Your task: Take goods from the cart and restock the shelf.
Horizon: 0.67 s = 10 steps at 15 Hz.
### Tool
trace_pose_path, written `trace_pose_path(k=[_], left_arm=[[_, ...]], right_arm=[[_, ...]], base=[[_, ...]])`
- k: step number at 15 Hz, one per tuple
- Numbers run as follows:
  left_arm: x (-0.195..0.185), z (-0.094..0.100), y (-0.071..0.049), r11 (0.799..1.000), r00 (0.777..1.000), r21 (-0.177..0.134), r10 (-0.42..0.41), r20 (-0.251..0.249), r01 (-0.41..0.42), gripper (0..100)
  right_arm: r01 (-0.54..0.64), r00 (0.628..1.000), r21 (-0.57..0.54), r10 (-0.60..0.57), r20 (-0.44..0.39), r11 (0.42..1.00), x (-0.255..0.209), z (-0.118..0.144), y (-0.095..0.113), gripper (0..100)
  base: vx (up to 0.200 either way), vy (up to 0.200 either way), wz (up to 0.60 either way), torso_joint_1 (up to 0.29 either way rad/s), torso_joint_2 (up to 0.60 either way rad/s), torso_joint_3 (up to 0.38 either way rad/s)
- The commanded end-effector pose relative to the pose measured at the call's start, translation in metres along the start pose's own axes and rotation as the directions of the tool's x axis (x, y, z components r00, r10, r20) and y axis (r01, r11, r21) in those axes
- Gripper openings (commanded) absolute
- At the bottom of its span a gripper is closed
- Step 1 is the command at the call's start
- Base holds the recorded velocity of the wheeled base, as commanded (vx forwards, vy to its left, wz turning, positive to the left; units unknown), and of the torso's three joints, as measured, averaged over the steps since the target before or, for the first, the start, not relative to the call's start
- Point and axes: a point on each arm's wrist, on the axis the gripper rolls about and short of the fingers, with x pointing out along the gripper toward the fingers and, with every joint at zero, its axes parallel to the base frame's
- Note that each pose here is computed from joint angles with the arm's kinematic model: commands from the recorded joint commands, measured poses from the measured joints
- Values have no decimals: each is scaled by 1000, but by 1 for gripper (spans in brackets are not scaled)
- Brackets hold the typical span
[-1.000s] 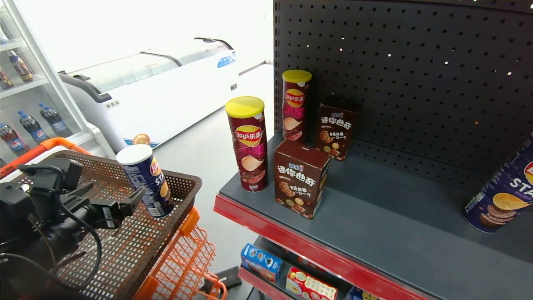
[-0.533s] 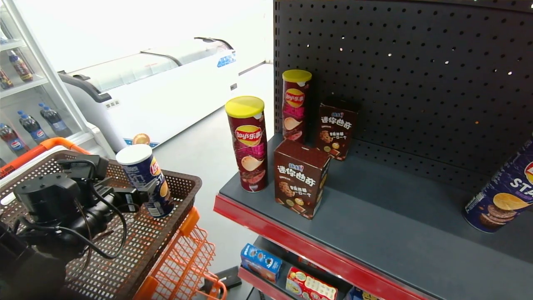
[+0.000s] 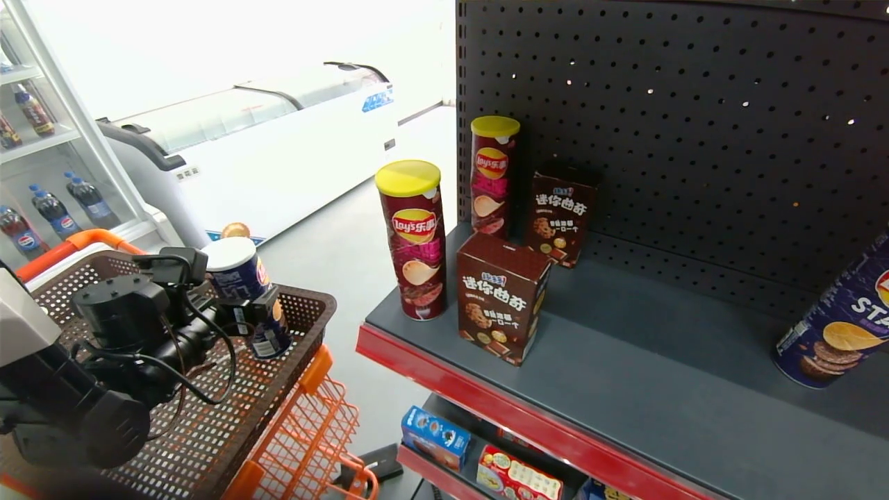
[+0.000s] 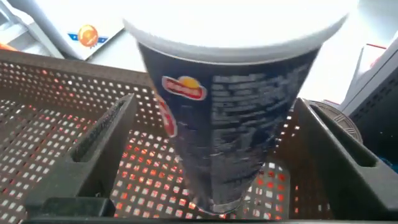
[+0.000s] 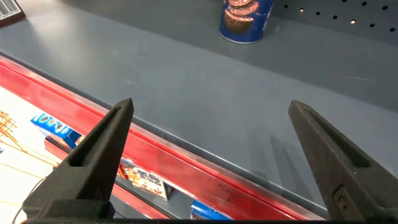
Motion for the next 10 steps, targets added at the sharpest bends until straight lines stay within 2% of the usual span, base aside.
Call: trace_pose_path(k=[1, 10], left_arm=[[4, -1, -4, 1000, 1000, 3, -13, 2, 13, 100], [36, -11, -6, 1000, 999, 13, -16, 33, 15, 100]], right_arm=[[0, 1000, 0, 0, -1, 1000, 0, 0, 0, 100], [0, 1000, 0, 0, -1, 1000, 0, 0, 0, 100]], base=[[0, 0, 0, 0, 0, 0], [0, 0, 0, 0, 0, 0]])
